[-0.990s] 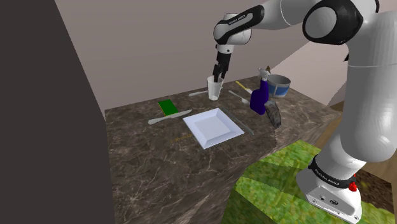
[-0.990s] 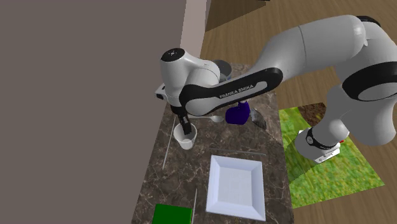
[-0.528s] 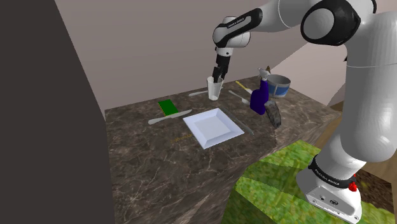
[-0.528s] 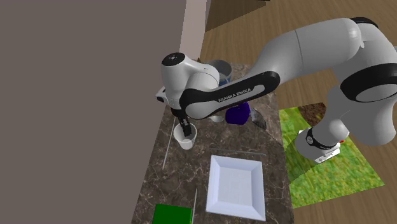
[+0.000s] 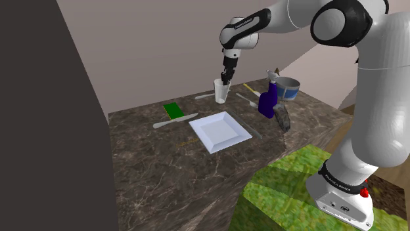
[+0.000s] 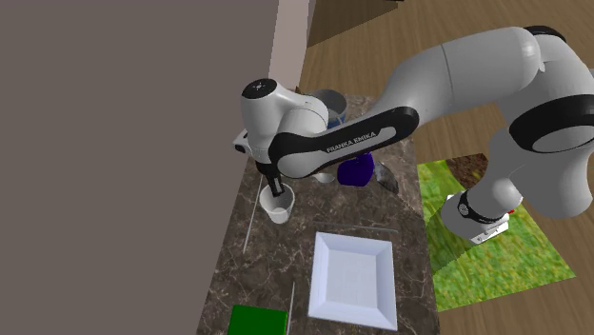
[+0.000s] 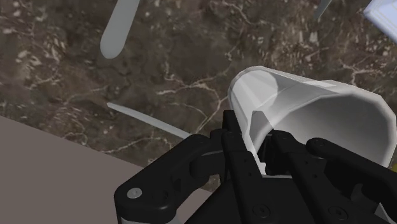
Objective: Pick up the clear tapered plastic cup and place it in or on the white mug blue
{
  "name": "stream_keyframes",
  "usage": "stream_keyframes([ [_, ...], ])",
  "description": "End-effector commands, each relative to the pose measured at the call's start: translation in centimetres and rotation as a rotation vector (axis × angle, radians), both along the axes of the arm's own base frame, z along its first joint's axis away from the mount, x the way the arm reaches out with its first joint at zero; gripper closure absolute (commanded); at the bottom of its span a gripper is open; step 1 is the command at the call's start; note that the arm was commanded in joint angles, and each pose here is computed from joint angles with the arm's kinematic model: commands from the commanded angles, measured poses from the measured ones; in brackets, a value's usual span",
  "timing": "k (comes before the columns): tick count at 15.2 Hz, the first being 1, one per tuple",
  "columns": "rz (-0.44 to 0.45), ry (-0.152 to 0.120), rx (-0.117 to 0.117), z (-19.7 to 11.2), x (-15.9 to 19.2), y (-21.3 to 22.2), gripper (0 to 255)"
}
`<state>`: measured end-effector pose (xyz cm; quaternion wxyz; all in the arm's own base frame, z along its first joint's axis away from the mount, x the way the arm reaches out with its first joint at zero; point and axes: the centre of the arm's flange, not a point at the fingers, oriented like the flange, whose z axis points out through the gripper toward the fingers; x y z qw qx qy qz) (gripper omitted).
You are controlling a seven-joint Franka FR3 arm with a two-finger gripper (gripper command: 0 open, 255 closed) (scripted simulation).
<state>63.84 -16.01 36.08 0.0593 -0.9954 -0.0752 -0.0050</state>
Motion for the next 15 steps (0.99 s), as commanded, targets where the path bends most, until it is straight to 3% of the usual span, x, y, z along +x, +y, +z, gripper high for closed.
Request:
stream_keyframes([
  [1, 0.000, 0.000, 0.000, 0.0, 0.0, 0.0, 255],
  [4, 0.000, 0.000, 0.000, 0.0, 0.0, 0.0, 255],
  [15, 0.000, 0.000, 0.000, 5.8, 0.0, 0.0, 255],
])
